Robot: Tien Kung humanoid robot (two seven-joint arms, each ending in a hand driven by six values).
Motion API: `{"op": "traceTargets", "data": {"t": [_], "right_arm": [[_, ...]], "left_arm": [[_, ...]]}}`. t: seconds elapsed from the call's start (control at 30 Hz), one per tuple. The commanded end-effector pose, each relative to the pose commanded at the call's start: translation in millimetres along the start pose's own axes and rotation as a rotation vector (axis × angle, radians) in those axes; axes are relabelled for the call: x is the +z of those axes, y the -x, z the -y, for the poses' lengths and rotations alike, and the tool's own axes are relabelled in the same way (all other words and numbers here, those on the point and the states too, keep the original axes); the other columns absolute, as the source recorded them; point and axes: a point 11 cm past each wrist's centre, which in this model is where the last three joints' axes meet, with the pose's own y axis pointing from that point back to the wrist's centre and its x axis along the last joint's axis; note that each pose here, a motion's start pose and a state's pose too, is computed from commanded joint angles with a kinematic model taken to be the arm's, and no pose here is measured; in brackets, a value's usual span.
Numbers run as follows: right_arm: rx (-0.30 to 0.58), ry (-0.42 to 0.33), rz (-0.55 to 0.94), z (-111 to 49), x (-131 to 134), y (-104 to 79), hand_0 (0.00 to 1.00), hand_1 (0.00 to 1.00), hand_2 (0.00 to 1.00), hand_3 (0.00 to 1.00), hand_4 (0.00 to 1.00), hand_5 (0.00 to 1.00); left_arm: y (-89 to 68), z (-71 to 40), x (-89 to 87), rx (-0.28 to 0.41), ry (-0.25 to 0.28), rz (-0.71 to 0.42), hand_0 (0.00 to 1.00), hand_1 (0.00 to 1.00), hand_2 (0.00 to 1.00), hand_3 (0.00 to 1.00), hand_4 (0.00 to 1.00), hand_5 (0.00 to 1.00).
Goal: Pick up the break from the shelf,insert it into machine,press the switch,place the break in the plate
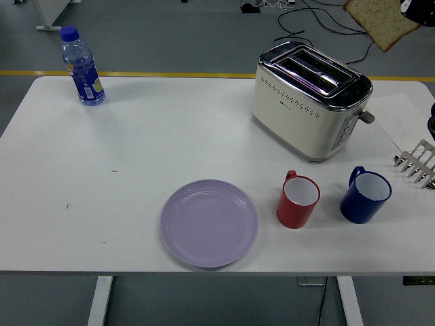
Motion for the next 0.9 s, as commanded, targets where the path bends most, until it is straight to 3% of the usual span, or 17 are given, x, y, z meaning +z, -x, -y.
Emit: {"op": "traceTargets", "data": {"t": [0.47,0.9], "right_arm": [[-0.123,-0.028,-0.006,5.1,-32.3,61.6,0.285,0.322,0.394,0.5,0.371,0.002],[-0.184,0.015,-0.053,5.1,-20.6,94.7,0.284,0.32,0.393,0.5,0.366,0.002]], "left_arm": [[0.8,0.1,-1.0,-0.001,-0.003,0.005,0.651,0.568,0.589,0.603,0.321,0.959],[0.3,0.0,-0.5,0.002,-0.002,0.009,0.652,0.568,0.59,0.605,0.322,0.961]]}}
